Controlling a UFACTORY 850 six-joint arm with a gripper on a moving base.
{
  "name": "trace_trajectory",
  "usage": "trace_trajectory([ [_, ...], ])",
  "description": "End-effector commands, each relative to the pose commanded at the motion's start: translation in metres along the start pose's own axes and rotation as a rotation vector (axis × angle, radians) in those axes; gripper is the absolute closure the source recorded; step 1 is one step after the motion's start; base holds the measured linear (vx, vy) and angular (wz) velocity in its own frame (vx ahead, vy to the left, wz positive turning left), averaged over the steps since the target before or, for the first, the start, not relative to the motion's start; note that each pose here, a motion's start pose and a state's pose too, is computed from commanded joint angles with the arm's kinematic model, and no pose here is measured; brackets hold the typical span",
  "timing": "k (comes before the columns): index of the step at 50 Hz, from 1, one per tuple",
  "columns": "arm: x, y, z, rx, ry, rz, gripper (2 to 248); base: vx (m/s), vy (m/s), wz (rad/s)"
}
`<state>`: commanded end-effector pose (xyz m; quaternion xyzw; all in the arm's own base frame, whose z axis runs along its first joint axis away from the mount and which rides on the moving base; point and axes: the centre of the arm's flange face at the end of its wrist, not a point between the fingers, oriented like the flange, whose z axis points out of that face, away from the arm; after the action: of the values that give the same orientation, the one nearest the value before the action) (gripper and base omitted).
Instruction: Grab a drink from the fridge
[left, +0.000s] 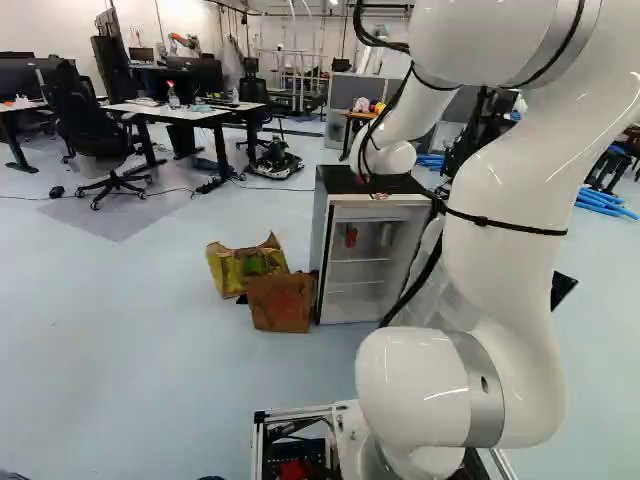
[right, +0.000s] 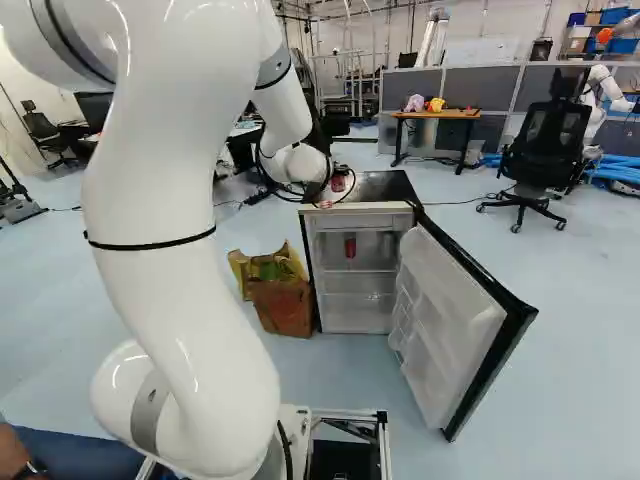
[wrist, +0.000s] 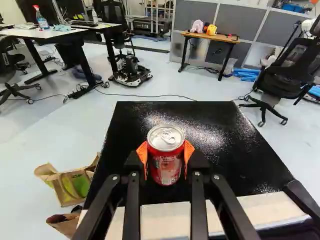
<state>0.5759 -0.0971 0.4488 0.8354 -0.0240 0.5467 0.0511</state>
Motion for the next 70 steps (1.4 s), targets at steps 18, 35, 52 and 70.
trace_trajectory([
  [18,0.008,-0.007,0.028,-0.010,-0.001,0.040,158,0.000,0.000,0.000],
  [35,0.015,-0.015,0.054,-0.014,0.001,0.069,158,0.000,0.000,0.000],
  [52,0.022,-0.023,0.080,-0.014,0.004,0.091,158,0.000,0.000,0.000],
  [70,0.024,-0.026,0.091,-0.020,-0.005,0.112,158,0.000,0.000,0.000],
])
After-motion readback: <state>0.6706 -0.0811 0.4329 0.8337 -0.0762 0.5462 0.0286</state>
